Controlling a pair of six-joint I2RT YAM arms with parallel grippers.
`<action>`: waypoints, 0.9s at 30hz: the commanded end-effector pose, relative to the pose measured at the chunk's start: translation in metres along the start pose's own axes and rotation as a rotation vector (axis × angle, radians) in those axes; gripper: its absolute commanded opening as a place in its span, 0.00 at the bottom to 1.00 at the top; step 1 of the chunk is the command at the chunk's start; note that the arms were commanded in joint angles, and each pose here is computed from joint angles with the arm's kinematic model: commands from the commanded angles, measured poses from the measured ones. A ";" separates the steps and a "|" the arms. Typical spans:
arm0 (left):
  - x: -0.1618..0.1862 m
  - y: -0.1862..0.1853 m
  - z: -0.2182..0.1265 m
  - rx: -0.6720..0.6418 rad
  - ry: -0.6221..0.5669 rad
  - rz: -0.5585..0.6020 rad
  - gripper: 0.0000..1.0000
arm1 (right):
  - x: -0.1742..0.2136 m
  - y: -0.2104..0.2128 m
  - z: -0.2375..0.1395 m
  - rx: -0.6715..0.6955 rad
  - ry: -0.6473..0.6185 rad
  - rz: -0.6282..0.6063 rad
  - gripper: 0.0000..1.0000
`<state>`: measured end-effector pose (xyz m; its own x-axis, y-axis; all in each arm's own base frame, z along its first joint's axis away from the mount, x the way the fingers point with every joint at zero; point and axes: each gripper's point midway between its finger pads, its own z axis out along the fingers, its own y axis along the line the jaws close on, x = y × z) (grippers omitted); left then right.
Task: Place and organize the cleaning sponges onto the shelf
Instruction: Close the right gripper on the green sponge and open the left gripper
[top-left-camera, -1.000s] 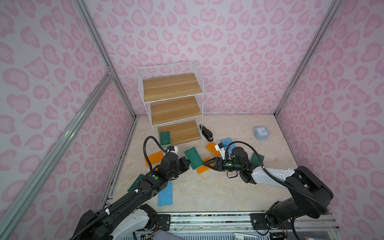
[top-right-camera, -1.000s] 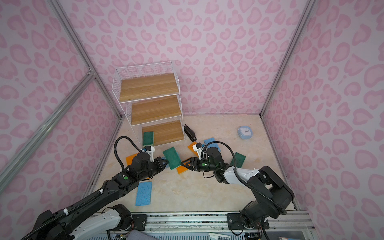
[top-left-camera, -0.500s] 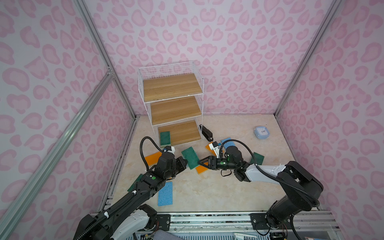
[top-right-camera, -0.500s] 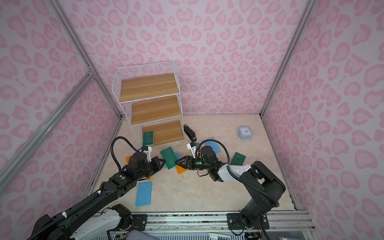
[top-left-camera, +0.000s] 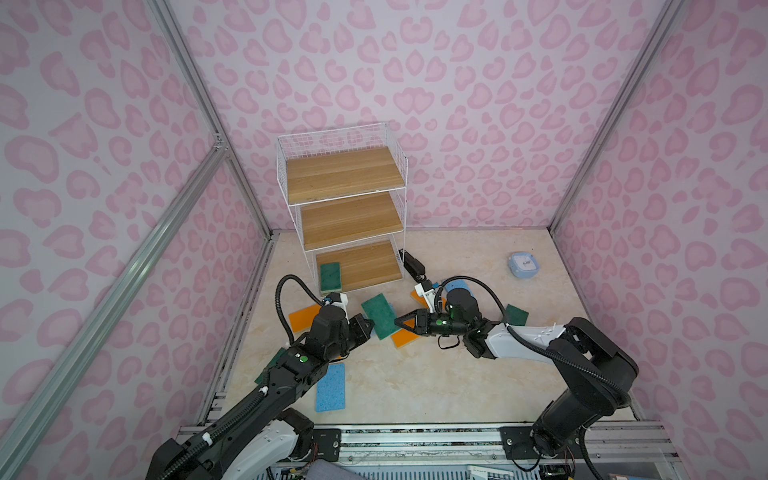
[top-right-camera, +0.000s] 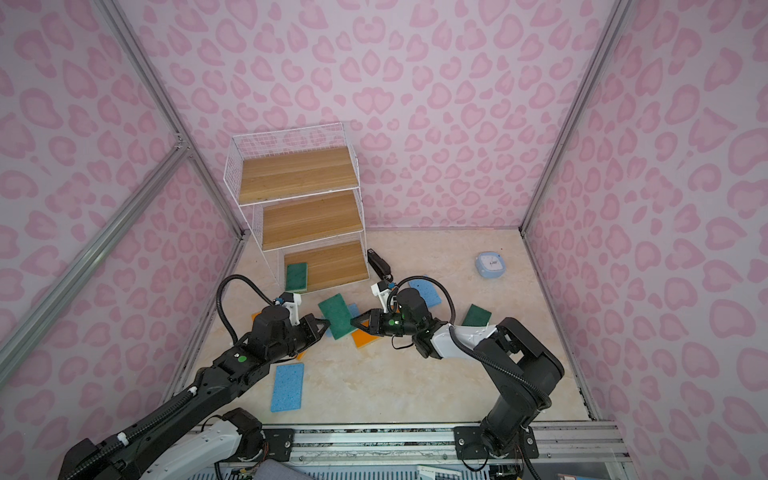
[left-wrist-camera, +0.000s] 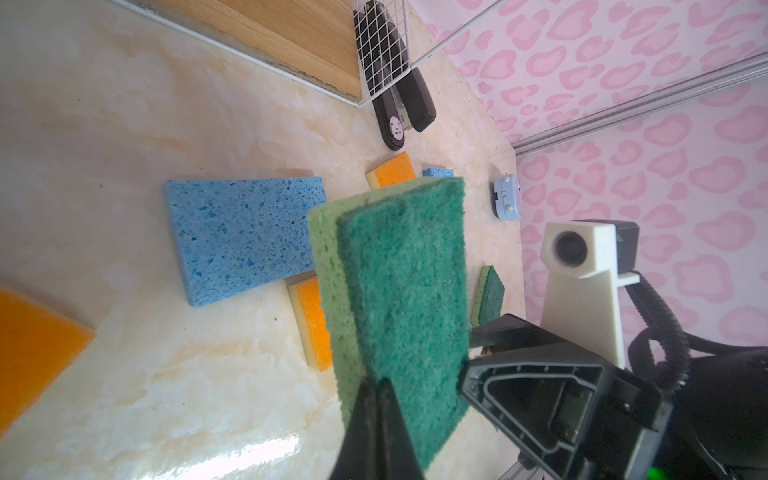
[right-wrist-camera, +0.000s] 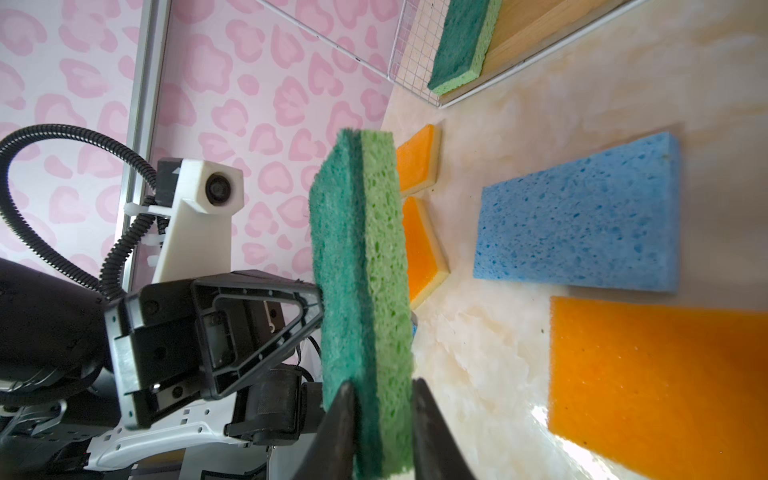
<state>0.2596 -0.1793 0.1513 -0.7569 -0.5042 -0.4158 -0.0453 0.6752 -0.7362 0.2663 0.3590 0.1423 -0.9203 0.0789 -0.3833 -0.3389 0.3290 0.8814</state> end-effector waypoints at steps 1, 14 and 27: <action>-0.001 -0.001 0.000 0.008 -0.003 -0.008 0.04 | 0.000 -0.003 0.002 0.006 0.001 -0.009 0.12; -0.004 0.008 -0.016 -0.029 -0.035 0.014 0.98 | -0.008 -0.014 0.008 0.032 -0.023 0.003 0.00; -0.004 0.055 -0.049 -0.140 -0.100 -0.001 0.98 | -0.038 -0.040 0.037 0.097 -0.073 0.045 0.00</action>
<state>0.2335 -0.1243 0.1483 -0.6867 -0.5603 -0.4631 -0.1141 0.7123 -0.6926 0.3119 0.3761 0.1172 -0.9181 0.1359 -0.3724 -0.2947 0.3944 0.8704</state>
